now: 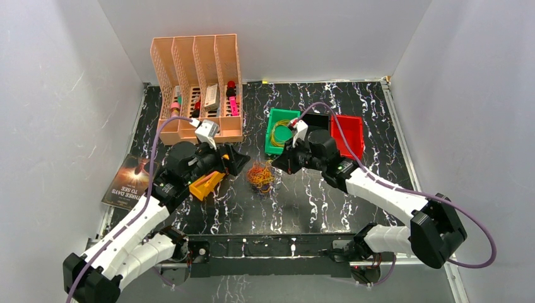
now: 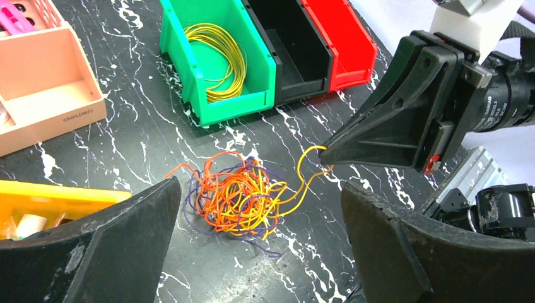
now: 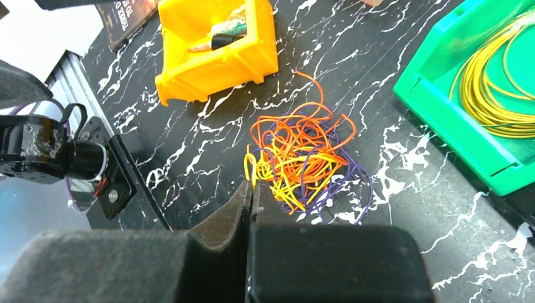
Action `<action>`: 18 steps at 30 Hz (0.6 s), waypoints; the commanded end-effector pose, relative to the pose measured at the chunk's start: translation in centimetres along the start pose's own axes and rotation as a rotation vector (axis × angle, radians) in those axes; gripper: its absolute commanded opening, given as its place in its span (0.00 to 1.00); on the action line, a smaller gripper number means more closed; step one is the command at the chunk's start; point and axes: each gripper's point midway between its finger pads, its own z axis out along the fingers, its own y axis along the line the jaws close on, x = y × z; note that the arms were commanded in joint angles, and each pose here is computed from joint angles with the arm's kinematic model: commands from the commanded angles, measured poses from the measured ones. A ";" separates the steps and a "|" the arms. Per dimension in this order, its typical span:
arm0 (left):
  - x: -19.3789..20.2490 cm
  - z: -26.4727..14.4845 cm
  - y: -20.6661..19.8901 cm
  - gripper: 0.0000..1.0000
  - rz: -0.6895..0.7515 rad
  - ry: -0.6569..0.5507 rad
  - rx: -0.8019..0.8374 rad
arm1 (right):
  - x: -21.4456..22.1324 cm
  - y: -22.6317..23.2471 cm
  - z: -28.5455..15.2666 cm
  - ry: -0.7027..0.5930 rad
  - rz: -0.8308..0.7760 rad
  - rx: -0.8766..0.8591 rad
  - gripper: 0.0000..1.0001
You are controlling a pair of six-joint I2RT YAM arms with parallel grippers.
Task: Untangle the cables
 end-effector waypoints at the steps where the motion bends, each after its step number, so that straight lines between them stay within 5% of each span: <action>1: -1.0 0.0 -1.0 0.99 0.030 -0.027 0.051 | -2.4 0.0 -0.6 -0.065 -0.026 0.003 0.00; 18: -2.5 0.8 -2.3 0.98 0.043 -0.052 0.109 | -7.6 2.4 -3.1 -0.141 -0.117 -0.010 0.00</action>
